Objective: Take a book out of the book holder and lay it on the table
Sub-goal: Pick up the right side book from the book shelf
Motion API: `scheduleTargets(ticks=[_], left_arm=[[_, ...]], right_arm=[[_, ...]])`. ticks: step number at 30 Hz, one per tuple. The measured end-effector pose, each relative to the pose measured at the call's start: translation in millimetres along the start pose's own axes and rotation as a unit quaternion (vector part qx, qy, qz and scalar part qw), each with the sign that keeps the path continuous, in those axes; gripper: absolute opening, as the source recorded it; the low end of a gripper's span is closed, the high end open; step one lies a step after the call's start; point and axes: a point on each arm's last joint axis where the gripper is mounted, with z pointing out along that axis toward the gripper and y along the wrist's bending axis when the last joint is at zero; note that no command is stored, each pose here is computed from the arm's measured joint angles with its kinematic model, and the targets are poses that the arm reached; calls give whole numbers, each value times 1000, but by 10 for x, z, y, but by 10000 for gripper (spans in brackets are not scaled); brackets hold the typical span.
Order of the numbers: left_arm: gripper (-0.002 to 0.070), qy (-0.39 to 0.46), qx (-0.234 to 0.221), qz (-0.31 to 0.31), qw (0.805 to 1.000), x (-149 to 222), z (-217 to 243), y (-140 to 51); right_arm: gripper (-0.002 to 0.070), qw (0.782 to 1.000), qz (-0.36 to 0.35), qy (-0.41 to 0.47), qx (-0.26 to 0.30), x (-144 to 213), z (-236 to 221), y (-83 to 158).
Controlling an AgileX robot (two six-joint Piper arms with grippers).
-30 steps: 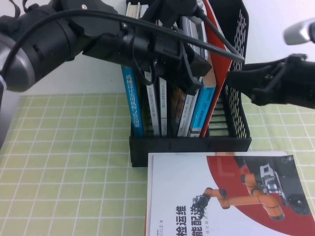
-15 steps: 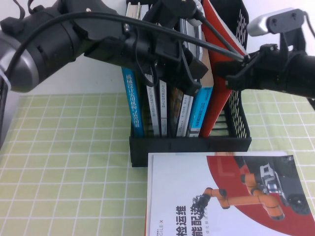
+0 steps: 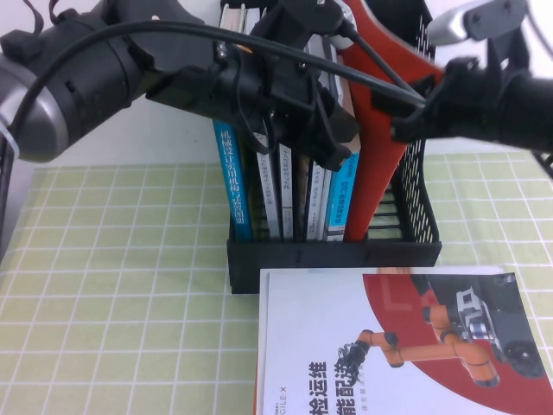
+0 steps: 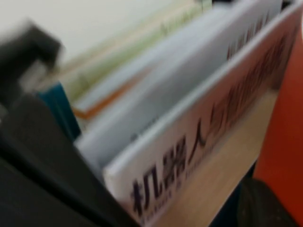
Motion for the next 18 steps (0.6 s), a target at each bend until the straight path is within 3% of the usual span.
scheduleTargets(ticks=[5,9,14,18], left_arm=[[-3,3,4,5,1000,-15,-52,-28],[-3,-6,3,19,1000,-114,-302,-128],[-3,-18,-4,30,999,-254,-824,-350],[-3,-27,-31,39,998,-318,-1321,-549]], right_arm=[[15,998,-22,-58,-2,-362,-349,165],[15,994,6,-111,-11,-653,-714,337],[14,985,31,-154,-76,-887,-1130,625],[14,976,7,-171,-138,-1003,-1504,903]])
